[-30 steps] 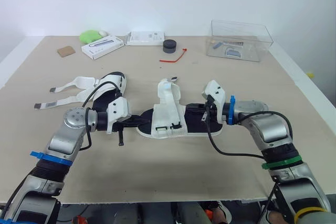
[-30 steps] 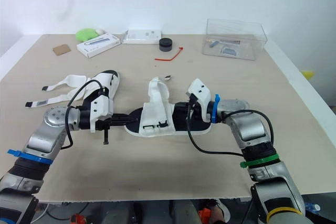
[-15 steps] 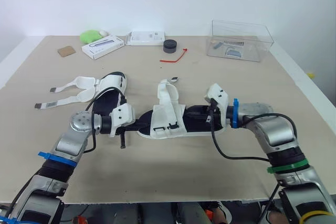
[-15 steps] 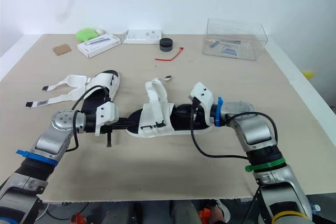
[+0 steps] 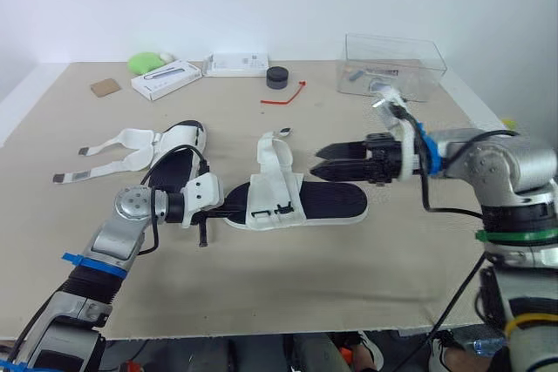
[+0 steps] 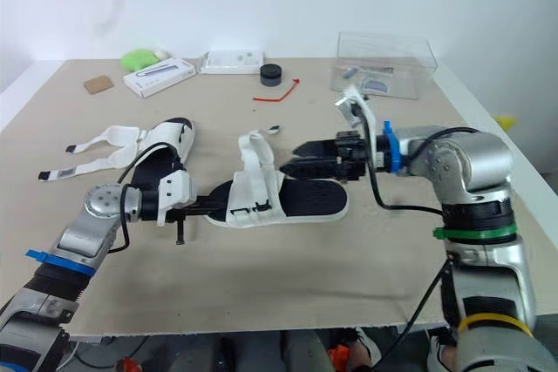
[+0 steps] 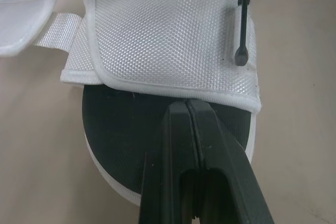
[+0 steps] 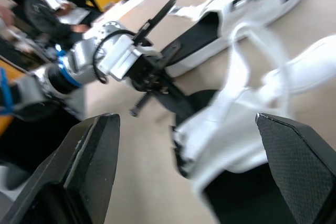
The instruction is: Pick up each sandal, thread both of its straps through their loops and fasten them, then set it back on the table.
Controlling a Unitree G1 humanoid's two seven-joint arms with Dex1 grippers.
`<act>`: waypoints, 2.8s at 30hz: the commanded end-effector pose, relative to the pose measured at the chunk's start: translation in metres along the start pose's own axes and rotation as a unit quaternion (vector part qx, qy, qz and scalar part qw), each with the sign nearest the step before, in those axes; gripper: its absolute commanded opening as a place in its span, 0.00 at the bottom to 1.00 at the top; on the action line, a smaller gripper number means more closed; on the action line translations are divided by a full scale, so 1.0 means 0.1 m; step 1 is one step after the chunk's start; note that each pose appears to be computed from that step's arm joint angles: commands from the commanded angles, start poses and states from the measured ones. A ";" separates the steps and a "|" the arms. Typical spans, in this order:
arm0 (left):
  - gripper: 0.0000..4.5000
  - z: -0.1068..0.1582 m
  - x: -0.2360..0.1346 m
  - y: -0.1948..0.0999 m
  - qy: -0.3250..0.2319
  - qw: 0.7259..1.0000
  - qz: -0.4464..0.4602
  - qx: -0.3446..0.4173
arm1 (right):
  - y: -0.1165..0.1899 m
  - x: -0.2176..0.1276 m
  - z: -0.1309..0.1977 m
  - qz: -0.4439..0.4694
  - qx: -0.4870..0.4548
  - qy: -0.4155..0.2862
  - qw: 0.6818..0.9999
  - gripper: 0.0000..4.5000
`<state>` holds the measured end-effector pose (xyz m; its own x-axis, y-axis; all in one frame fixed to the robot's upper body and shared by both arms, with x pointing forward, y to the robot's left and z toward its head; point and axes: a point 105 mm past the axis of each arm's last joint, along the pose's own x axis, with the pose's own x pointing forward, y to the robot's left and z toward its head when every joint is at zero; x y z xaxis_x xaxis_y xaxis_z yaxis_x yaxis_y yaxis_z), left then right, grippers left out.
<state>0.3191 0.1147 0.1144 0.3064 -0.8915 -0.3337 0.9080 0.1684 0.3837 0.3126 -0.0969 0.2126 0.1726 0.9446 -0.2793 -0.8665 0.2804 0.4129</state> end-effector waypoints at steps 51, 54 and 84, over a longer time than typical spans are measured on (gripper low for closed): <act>0.00 -0.09 -0.05 0.00 0.020 1.000 0.010 0.000 | 0.02 0.38 -0.10 -0.046 0.041 0.072 0.996 0.01; 0.00 -0.09 -0.05 -0.01 0.021 1.000 0.009 0.000 | 0.05 0.37 -0.15 -0.052 0.042 0.074 0.995 0.01; 0.00 -0.11 -0.01 -0.03 0.024 1.000 -0.002 0.007 | 0.07 0.30 -0.06 -0.088 0.053 0.012 0.995 0.01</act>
<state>0.3205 0.1133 0.1144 0.3151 -0.8918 -0.3246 0.8978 0.1692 0.4066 0.3078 -0.0681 0.1829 0.2828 0.8576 -0.4295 -0.7450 0.4785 0.4648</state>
